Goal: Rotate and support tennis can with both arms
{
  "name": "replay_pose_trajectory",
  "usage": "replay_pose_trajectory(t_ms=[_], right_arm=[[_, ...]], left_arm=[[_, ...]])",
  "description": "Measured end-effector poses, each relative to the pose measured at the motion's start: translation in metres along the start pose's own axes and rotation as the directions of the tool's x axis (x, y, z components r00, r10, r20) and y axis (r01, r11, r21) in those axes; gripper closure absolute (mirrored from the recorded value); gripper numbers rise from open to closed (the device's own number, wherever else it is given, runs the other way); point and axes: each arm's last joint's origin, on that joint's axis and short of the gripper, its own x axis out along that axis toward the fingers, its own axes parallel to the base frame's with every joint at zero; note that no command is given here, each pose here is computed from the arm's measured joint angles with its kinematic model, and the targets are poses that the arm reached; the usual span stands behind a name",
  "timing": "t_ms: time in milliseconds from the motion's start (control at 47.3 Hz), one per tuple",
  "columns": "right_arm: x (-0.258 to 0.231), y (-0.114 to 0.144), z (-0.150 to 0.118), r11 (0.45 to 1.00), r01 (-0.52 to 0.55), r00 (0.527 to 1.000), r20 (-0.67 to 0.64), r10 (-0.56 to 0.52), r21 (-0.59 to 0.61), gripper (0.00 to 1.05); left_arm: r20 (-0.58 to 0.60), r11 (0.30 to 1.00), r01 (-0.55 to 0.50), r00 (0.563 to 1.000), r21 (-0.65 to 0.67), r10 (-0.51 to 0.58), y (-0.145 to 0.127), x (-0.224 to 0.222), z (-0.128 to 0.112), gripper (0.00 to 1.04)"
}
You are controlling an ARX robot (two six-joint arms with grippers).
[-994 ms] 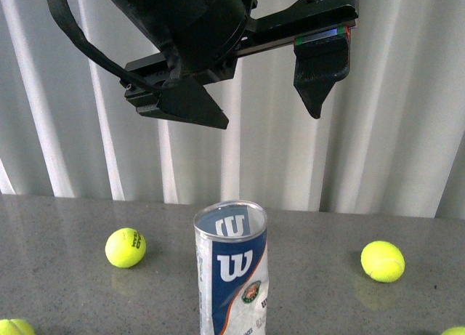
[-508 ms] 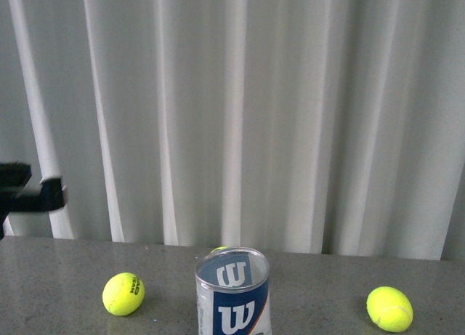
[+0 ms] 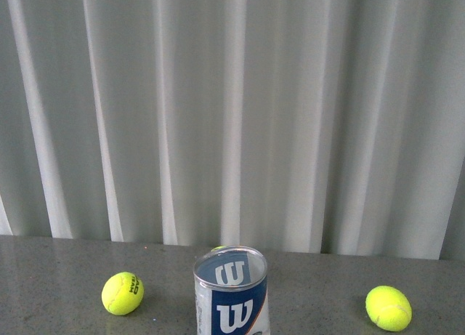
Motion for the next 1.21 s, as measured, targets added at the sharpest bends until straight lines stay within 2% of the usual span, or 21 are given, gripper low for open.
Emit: replay_pose_trajectory(t_ms=[85, 296, 1206], right_arm=[[0.0, 0.0, 0.0, 1.0, 0.0, 1.0, 0.0, 0.0, 0.0, 0.07], [0.0, 0.0, 0.0, 1.0, 0.0, 1.0, 0.0, 0.0, 0.0, 0.07], [0.0, 0.0, 0.0, 1.0, 0.0, 1.0, 0.0, 0.0, 0.0, 0.07]], left_arm=[[-0.001, 1.0, 0.021, 1.0, 0.0, -0.021, 0.008, -0.007, -0.004, 1.01], [0.009, 1.0, -0.001, 1.0, -0.001, 0.001, 0.013, -0.022, -0.013, 1.01], [0.037, 1.0, 0.002, 0.999, 0.001, -0.002, 0.013, -0.048, -0.008, 1.01]])
